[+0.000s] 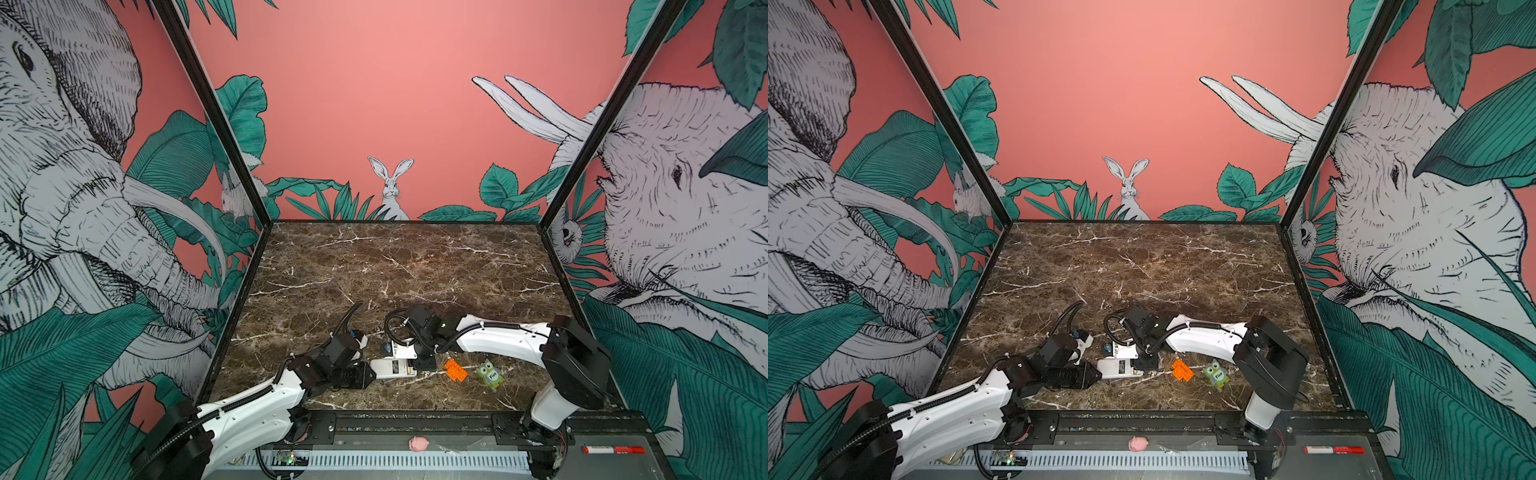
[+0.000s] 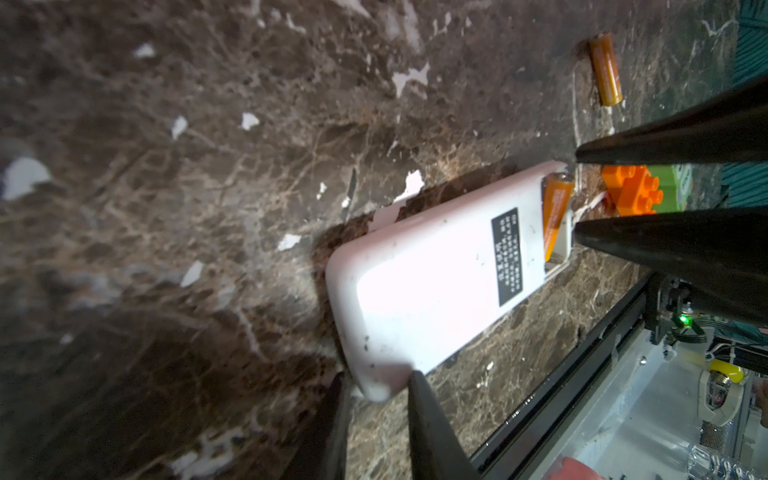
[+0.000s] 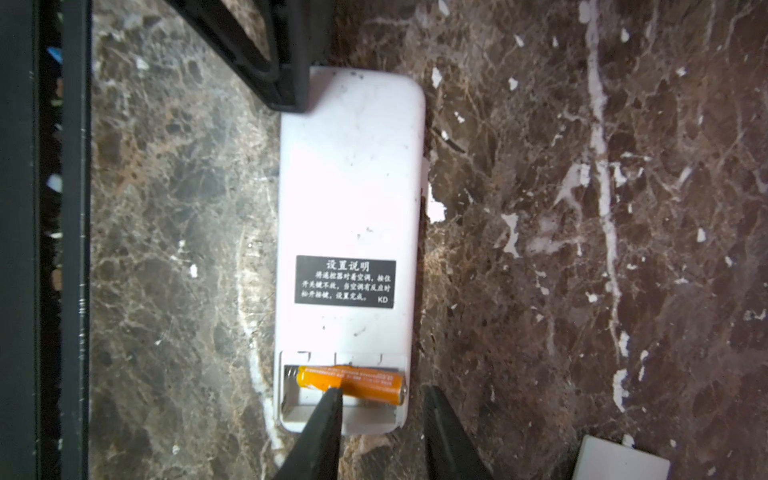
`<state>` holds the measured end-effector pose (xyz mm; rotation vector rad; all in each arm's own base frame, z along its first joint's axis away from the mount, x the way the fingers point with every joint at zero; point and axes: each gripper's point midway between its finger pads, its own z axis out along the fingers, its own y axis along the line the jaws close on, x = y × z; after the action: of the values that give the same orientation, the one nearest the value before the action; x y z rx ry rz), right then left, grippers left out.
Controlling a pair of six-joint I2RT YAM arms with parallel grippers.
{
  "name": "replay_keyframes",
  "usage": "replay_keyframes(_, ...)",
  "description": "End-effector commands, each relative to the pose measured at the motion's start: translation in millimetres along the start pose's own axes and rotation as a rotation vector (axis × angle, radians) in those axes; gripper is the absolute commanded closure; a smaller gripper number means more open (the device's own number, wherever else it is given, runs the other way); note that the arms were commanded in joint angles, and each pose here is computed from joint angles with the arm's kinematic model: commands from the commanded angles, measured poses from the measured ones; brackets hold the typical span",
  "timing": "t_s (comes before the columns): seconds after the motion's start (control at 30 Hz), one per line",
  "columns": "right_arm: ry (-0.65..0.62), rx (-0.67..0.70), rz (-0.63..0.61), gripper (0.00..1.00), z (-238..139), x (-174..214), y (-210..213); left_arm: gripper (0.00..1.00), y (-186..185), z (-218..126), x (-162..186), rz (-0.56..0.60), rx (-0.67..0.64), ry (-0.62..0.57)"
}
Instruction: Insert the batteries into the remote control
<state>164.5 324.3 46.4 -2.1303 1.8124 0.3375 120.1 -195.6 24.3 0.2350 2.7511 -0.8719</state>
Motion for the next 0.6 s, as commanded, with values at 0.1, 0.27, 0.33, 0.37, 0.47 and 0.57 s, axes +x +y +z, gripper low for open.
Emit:
replay_keyframes(0.1,-0.01,0.002,-0.012,0.67,3,-1,-2,0.73,12,1,4,-0.022,-0.04,0.004)
replay_keyframes(0.27,0.002,-0.015,-0.016,0.68,5,2,1,0.73,12,1,5,-0.021,-0.04,0.005)
replay_keyframes(0.33,0.003,-0.021,-0.018,0.69,5,3,3,0.73,11,0,4,-0.021,-0.039,0.003)
replay_keyframes(0.37,0.003,-0.022,-0.017,0.69,5,3,3,0.73,12,1,5,-0.023,-0.04,0.004)
replay_keyframes(0.47,0.007,-0.027,-0.02,0.69,5,4,5,0.74,12,1,5,-0.023,-0.042,0.003)
replay_keyframes(0.57,0.016,-0.026,-0.02,0.7,7,7,5,0.74,12,0,5,-0.025,-0.041,0.003)
